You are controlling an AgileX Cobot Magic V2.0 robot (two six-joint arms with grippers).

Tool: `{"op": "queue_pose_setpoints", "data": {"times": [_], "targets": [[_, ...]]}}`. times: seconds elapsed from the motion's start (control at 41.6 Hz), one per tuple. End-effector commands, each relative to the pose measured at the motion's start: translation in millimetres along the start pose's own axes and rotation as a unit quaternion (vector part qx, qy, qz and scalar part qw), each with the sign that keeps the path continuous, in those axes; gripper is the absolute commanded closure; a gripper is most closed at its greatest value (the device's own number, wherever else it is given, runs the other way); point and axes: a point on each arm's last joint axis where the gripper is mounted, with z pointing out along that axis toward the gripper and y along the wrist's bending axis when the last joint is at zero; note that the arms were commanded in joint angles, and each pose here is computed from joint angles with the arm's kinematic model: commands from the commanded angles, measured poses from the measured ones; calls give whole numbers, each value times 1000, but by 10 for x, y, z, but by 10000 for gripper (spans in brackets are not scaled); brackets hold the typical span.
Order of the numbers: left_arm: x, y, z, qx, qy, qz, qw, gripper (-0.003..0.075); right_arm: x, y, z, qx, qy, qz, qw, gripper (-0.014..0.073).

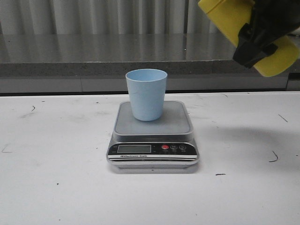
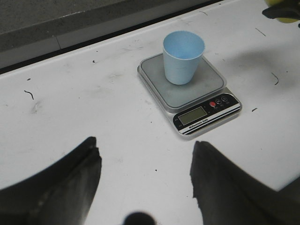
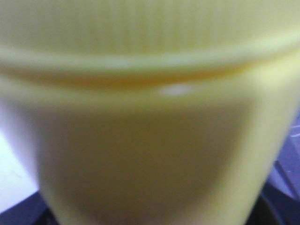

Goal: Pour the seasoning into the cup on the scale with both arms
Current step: 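Lift the yellow bottle with the right gripper and tilt nozzle toward cup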

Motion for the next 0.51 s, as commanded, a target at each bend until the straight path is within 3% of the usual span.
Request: {"op": "queue_pose_setpoints", "data": {"times": [0.0,0.12,0.192,0.361,0.481], "targets": [[-125,-9,-56,6,-48,-5,999,302,-302,-163,-228,54,-19,-83,995,266],[-125,-9,-56,6,-48,-5,999,302,-480,-96,-191,73,23,-164,983,266],[-125,-9,-56,6,-48,-5,999,302,-553,-33,-138,93,59,-221,969,266],[-125,-9,-56,6,-48,-5,999,302,-668,141,55,143,112,-356,917,266],[-125,-9,-56,6,-48,-5,999,302,-694,207,202,170,138,-422,880,266]]}}
